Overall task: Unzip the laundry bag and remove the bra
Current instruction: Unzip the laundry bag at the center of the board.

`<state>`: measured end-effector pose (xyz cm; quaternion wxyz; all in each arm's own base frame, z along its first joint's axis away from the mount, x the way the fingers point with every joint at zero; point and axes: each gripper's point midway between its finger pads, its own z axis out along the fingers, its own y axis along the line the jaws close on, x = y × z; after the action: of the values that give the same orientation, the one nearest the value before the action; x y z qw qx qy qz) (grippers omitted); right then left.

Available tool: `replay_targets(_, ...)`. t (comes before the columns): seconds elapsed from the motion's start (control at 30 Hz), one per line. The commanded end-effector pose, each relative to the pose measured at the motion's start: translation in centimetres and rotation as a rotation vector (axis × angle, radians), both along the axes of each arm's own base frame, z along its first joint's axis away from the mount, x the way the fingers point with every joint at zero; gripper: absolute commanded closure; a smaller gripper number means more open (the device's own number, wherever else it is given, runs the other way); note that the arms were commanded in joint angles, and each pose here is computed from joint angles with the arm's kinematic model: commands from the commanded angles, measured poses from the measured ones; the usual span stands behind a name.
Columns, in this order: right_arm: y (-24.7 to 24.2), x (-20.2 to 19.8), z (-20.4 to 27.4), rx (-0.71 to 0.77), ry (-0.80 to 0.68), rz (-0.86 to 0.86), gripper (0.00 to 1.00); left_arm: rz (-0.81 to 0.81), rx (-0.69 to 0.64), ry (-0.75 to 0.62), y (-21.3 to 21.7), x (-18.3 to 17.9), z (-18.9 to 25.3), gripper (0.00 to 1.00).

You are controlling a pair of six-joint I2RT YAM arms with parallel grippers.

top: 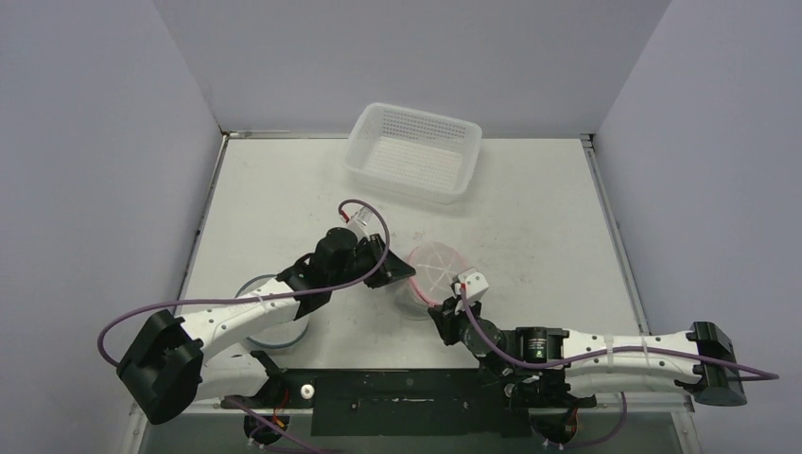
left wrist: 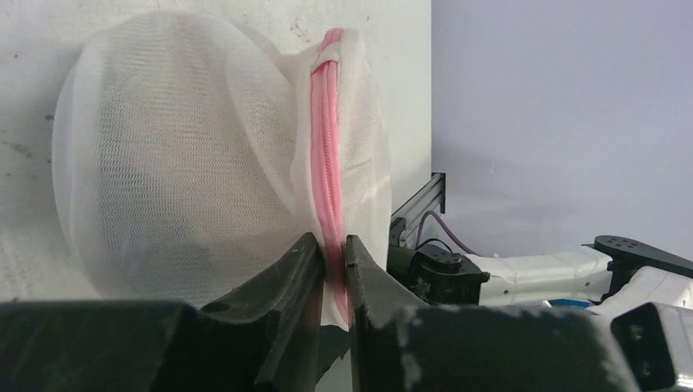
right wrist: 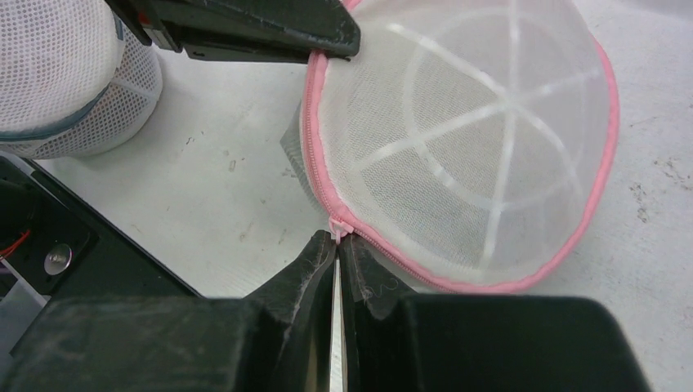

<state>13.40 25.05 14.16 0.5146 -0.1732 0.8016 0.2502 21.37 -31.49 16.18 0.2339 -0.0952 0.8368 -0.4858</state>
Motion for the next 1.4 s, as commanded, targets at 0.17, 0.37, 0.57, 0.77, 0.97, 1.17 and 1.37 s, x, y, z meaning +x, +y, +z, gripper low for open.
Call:
replay_targets(0.17, 3.9, -0.2, 1.9, 0.071, -0.023, 0.056, 0.95, 0.016, 0.029, -0.108, 1.5, 1.2, 2.7, 0.34)
replay_targets(0.37, 5.2, -0.4, 1.8, 0.069, -0.02, 0.084, 0.95, 0.111, 0.142, -0.089, 5.8, -0.3, 2.2, 0.01)
replay_targets(0.57, 6.1, -0.3, 1.8, 0.058, -0.025, 0.105, 0.95, 0.18, 0.144, -0.007, 8.7, -3.2, 1.0, 0.04)
replay_targets(0.77, 7.5, -0.5, 1.2, 0.056, -0.015, 0.136, 0.95, 0.183, 0.004, 0.015, 6.2, -5.2, 1.9, 0.04)
replay_targets(0.97, 8.1, -0.6, 0.8, 0.039, -0.011, 0.153, 0.95, 0.148, 0.031, 0.022, 3.1, -4.8, 1.8, 0.08)
replay_targets(1.17, 7.7, -0.5, 0.8, 0.042, -0.008, 0.147, 0.95, 0.182, 0.039, 0.039, 2.4, -4.0, 0.7, 0.35)
replay_targets(1.37, 7.0, -0.5, 0.8, 0.044, -0.006, 0.137, 0.95, 0.202, 0.044, 0.035, 2.4, -3.5, 0.3, 0.73)
